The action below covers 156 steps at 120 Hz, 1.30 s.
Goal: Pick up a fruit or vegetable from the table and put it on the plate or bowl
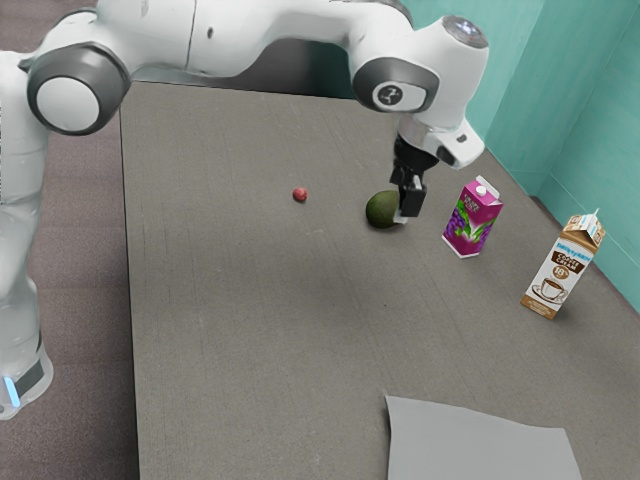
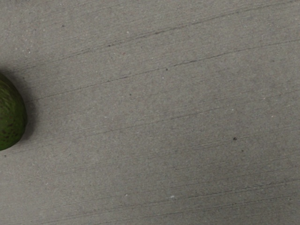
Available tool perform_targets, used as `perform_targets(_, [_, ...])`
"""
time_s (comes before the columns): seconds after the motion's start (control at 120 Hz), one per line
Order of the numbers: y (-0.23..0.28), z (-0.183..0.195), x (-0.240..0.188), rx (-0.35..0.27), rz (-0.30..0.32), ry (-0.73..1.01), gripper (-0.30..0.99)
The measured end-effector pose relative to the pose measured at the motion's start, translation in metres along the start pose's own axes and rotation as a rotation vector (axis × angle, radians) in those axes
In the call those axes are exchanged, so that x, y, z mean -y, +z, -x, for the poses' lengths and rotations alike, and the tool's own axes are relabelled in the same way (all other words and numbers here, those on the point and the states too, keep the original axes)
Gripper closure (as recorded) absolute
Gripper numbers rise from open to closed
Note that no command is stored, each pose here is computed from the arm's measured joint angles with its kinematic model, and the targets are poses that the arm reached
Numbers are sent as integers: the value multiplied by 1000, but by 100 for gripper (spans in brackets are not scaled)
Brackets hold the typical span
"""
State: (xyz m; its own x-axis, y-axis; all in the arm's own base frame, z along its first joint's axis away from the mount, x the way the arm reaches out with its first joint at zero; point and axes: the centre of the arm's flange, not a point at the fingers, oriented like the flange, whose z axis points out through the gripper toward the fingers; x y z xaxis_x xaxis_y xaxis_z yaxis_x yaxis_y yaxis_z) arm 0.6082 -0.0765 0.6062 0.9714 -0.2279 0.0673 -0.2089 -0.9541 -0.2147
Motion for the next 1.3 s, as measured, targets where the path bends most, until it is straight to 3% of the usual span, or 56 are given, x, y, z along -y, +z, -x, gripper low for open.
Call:
perform_targets(0.108, [18, -6, 1, 27, 7, 2, 0])
perform_targets(0.4, [17, -13, -24, 20, 8, 46, 0])
perform_targets(0.525, [25, -13, -18, 28, 86, -5, 0])
perform_targets(0.658, [22, 3, -26, 73, 112, -22, 0])
perform_targets(0.825, [14, 141, 35, 108, 136, -172, 0])
perform_targets(0.925, [29, 184, 79, 121, 143, -287, 0])
perform_targets(1.05, [47, 199, 112, 119, 142, -361, 0])
perform_targets(1.3, [100, 178, 168, 136, 136, -410, 0])
